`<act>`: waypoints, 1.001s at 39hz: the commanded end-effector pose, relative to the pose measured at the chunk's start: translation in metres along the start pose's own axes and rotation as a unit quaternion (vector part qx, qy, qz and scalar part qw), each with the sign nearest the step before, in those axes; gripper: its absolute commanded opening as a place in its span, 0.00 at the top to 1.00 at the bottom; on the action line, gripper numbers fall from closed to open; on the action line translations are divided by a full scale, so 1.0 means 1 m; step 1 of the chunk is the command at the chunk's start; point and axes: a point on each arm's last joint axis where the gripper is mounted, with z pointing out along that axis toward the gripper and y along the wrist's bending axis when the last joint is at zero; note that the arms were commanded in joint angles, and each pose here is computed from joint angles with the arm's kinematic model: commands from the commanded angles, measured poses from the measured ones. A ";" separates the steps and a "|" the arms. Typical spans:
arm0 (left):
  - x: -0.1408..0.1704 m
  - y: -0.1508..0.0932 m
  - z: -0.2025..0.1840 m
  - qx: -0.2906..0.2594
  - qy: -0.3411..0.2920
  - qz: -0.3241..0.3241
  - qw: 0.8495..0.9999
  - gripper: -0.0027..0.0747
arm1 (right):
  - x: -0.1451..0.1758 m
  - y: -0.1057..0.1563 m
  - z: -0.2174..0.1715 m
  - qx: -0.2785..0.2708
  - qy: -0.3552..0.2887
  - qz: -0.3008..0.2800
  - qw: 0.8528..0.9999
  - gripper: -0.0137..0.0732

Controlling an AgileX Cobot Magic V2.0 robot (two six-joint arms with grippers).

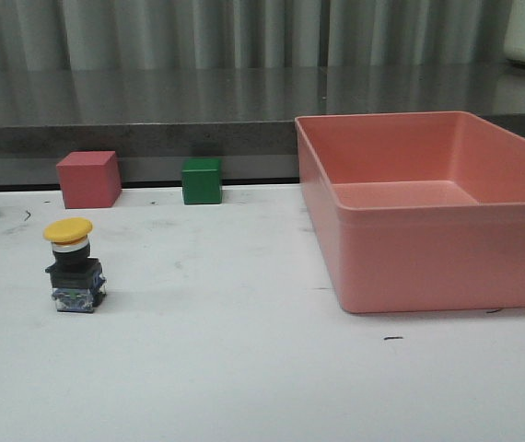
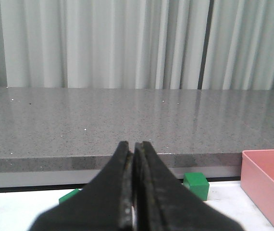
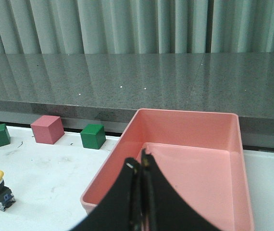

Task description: Place and stand button with both arms

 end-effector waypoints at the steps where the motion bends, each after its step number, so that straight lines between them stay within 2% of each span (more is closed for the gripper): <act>1: -0.011 -0.005 -0.001 0.029 -0.026 0.003 0.999 0.99 | -0.016 0.002 -0.001 -0.007 -0.054 -0.011 0.998 0.92; 5: -0.009 -0.010 -0.002 0.056 -0.019 0.011 0.998 0.99 | -0.016 0.002 -0.001 -0.007 -0.054 -0.011 0.998 0.92; 8: -0.008 -0.013 -0.002 0.071 -0.012 -0.008 0.997 0.99 | -0.016 0.002 -0.001 -0.007 -0.054 -0.011 0.998 0.92; 14: -0.008 -0.014 -0.002 0.076 -0.010 -0.020 0.997 0.99 | -0.016 0.002 -0.001 -0.007 -0.054 -0.011 0.998 0.92; 19: -0.007 -0.016 -0.003 0.090 -0.012 0.005 0.996 0.99 | -0.016 0.002 -0.001 -0.007 -0.054 -0.011 0.998 0.92; 27: -0.008 -0.015 -0.007 0.088 -0.021 0.012 0.996 0.99 | -0.016 0.002 -0.001 -0.007 -0.054 -0.011 0.998 0.92; 31: -0.004 -0.011 -0.013 0.066 -0.032 0.014 0.997 0.99 | -0.016 0.002 -0.001 -0.007 -0.054 -0.011 0.998 0.92; 39: 0.037 0.002 -0.033 -0.030 -0.051 -0.012 0.998 0.99 | -0.016 0.002 -0.001 -0.007 -0.054 -0.011 0.998 0.92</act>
